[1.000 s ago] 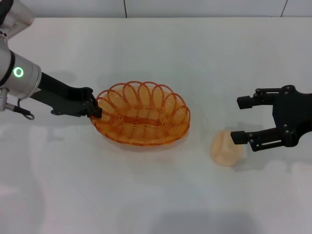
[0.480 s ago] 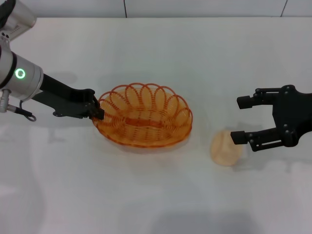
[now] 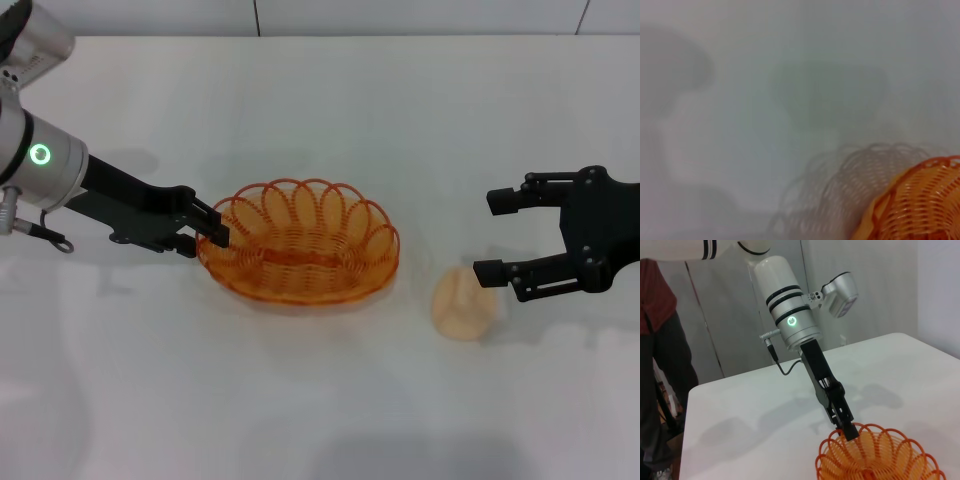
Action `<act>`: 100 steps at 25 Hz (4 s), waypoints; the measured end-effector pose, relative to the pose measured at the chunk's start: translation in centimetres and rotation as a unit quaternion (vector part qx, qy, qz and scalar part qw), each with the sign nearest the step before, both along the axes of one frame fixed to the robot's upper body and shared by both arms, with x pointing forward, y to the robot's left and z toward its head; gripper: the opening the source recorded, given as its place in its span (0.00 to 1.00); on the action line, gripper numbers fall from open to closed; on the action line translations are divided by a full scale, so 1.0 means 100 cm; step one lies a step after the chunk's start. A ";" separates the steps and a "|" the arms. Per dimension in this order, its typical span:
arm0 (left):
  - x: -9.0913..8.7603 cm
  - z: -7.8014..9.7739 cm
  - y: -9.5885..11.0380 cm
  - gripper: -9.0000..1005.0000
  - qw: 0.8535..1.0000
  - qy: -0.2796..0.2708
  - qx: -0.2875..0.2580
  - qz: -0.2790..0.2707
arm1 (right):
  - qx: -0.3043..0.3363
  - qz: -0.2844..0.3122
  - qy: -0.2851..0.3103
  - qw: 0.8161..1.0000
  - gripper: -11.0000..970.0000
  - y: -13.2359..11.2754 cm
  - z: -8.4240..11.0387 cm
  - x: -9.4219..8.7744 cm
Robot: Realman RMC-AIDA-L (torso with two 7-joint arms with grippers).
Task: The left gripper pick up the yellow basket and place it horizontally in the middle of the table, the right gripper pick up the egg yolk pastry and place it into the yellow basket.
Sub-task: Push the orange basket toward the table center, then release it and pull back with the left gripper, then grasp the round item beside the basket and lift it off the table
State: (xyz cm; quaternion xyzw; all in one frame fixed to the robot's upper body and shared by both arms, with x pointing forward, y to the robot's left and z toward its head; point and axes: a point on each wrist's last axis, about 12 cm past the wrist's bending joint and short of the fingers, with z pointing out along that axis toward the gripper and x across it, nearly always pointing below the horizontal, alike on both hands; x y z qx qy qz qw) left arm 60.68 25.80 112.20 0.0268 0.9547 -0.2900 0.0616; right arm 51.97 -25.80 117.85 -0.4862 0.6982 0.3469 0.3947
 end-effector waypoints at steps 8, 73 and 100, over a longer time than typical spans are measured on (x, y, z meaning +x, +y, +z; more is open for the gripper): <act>0.002 0.007 0.003 0.64 1.000 -0.011 -0.010 -0.010 | 0.001 -0.002 0.001 1.000 0.87 -0.001 0.000 0.000; -0.020 0.064 0.004 0.89 0.890 -0.317 -0.041 -0.324 | -0.194 -0.033 0.088 0.976 0.87 0.047 -0.034 0.040; -0.022 0.059 0.004 0.89 0.894 -0.311 -0.049 -0.318 | -0.203 -0.033 0.091 0.974 0.46 0.052 -0.045 0.040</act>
